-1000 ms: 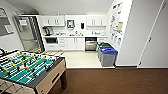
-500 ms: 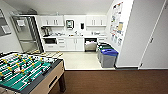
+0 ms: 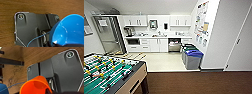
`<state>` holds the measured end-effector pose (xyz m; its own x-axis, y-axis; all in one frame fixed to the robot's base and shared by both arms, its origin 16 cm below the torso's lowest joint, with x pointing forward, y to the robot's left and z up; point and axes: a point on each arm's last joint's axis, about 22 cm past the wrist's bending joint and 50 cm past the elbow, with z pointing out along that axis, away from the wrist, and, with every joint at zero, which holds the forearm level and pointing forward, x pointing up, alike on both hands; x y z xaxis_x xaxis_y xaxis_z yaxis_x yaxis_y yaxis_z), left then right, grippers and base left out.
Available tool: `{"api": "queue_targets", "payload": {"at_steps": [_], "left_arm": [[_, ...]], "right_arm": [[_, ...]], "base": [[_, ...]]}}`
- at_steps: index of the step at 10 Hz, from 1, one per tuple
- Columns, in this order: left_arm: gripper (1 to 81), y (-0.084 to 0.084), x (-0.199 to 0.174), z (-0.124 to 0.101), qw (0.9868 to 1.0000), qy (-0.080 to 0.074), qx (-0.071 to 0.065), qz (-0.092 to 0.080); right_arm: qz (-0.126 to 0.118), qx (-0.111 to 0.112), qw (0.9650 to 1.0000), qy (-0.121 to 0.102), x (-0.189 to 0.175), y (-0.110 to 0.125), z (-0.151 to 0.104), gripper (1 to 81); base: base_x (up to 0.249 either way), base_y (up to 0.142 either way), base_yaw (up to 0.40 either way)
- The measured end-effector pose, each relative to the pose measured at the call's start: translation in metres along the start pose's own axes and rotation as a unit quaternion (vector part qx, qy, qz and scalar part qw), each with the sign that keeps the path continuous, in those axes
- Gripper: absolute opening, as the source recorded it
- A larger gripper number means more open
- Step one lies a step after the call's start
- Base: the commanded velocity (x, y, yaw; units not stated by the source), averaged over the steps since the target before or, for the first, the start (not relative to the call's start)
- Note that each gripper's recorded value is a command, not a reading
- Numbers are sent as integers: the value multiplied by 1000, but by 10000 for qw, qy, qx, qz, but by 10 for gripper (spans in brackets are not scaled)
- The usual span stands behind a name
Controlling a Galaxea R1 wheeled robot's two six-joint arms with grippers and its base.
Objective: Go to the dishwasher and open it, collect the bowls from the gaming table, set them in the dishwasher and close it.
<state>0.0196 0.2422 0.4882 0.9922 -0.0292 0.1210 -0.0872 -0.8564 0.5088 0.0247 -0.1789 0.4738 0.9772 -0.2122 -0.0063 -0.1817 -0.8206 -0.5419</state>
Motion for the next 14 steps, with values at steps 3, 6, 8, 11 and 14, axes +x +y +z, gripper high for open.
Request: {"api": "queue_targets", "payload": {"at_steps": [3, 6, 8, 11, 14], "left_arm": [[10, 0, 0, 0, 10000, 0, 0, 0], [10, 1, 0, 0, 10000, 2, -10, -1], [10, 1, 0, 0, 10000, 5, -9, 0], [10, 1, 0, 0, 10000, 4, -12, -1], [10, 0, 0, 0, 10000, 3, -4, -1]], "right_arm": [[1, 4, 10000, -6, -1, -1, 1, 10], [2, 0, 10000, -17, -1, -1, 1, 10], [3, 17, 10000, -19, -2, -3, 2, 10], [4, 27, 10000, -24, -2, -5, 3, 10], [3, 16, 10000, -21, -2, -3, 2, 10]], "base": [[157, 0, 0], [157, 0, 0], [157, 0, 0], [157, 0, 0], [157, 0, 0]]}}
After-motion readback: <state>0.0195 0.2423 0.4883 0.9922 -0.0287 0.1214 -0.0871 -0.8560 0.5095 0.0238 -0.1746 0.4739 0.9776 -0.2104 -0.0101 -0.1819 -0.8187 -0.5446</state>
